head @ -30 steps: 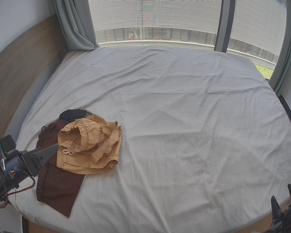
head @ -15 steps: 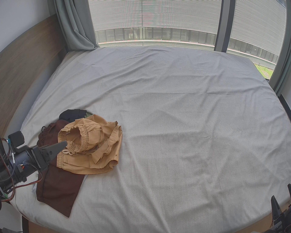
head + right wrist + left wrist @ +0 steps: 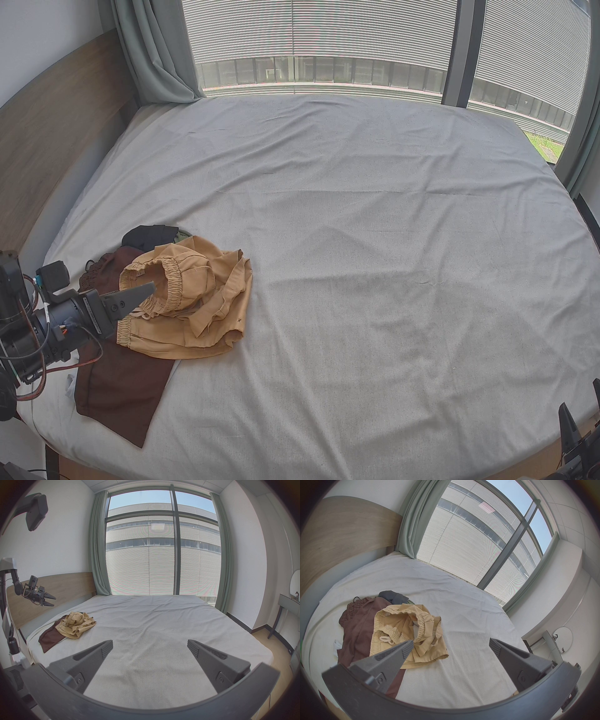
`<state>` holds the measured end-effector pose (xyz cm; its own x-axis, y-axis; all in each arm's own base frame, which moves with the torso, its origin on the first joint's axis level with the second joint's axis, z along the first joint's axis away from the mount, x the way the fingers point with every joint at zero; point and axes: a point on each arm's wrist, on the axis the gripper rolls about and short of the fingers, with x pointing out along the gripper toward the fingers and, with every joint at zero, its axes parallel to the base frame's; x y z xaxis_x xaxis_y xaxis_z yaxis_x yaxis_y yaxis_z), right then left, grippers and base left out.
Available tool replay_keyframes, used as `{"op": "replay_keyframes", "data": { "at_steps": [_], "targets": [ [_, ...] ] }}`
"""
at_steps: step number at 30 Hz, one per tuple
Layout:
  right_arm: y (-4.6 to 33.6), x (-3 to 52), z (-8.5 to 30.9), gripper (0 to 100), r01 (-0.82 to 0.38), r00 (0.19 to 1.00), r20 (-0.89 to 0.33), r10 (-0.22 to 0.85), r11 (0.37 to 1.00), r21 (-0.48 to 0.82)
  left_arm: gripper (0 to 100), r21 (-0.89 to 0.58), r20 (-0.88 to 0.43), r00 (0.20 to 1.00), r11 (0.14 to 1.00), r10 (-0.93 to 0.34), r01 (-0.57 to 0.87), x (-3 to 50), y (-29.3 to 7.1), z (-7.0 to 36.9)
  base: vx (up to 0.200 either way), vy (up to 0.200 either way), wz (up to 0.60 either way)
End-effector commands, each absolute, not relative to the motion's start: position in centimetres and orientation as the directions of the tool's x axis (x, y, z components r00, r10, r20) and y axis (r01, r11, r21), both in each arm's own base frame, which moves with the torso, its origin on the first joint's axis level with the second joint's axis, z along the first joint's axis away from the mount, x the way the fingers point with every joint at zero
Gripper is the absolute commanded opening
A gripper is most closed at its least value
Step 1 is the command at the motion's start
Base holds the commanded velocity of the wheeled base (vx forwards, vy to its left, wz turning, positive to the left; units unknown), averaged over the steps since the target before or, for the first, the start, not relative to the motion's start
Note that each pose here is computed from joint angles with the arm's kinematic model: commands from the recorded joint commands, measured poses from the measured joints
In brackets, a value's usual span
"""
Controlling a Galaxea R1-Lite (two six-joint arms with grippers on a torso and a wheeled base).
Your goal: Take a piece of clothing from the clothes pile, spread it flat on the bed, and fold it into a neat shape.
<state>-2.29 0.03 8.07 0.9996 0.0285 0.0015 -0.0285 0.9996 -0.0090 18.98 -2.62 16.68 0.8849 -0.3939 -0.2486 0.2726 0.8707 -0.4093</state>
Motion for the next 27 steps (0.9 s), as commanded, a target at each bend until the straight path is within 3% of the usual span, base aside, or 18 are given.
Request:
{"op": "replay_keyframes", "data": {
  "at_steps": [1, 27],
  "targets": [
    [0.0, -2.3, 7.5, 100, -0.029, 1.0, -0.002, 0.029, 1.0, -0.009, 100, -0.417, -0.283, 0.882, 0.877, -0.376, 0.24, 20.3, -2.3, 15.8, 0.0, 0.0, 0.0],
    [0.0, -2.3, 7.5, 100, -0.029, 1.0, 0.0, 0.029, 1.0, -0.009, 100, -0.427, -0.31, 0.88, 0.88, -0.36, 0.21, 27.2, -2.1, 11.7, 0.0, 0.0, 0.0]
  ]
}}
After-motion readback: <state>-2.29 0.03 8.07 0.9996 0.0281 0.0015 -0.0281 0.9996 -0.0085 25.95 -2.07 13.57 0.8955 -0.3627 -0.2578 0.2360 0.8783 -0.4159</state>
